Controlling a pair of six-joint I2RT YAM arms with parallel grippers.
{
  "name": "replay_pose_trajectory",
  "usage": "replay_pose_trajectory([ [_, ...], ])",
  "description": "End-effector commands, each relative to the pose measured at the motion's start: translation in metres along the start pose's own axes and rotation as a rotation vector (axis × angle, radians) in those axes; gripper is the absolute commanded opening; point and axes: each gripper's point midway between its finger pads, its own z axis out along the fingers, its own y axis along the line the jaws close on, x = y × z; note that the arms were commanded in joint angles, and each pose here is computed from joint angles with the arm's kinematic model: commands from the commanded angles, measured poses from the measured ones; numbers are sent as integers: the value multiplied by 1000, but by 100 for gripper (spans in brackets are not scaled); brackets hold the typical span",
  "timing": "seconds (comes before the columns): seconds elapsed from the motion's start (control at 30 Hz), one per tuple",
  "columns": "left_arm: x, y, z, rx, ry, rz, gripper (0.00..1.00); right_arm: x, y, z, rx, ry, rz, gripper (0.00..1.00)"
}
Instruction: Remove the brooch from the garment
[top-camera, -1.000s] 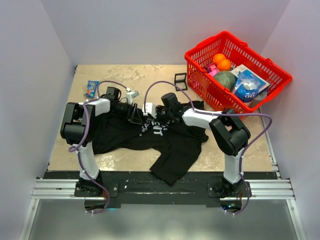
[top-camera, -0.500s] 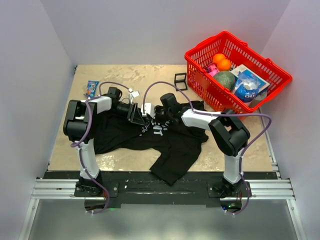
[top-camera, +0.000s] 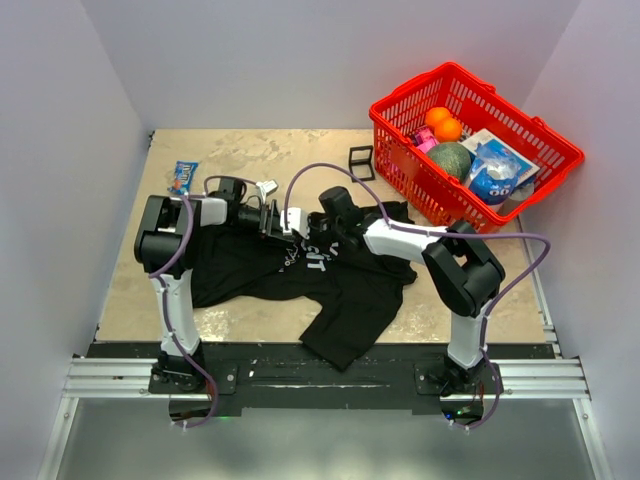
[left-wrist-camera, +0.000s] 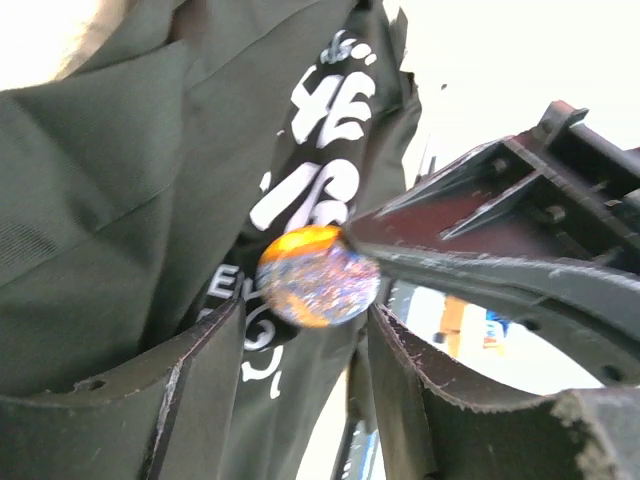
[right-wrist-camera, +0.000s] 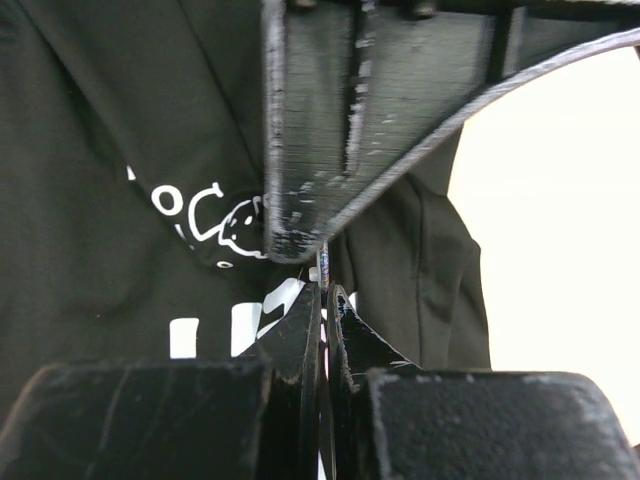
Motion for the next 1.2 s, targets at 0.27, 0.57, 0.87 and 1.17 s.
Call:
replay_pose_trajectory([
  [0.27,-6,-24,1,161,-21,-83,45,-29,-9,-10,20,-42,-55,0],
  [0.57,-2,-28,3,204,-13,-137,43,-27,-2,-8,-11,-34,-64,0],
  [0.87,-1,-31,6,220,-3,-155,46,-26,1,-8,-21,-29,-61,0],
  [1.17,4,-23,12,200,5,-204,37,-27,2,-6,-32,-32,-80,0],
])
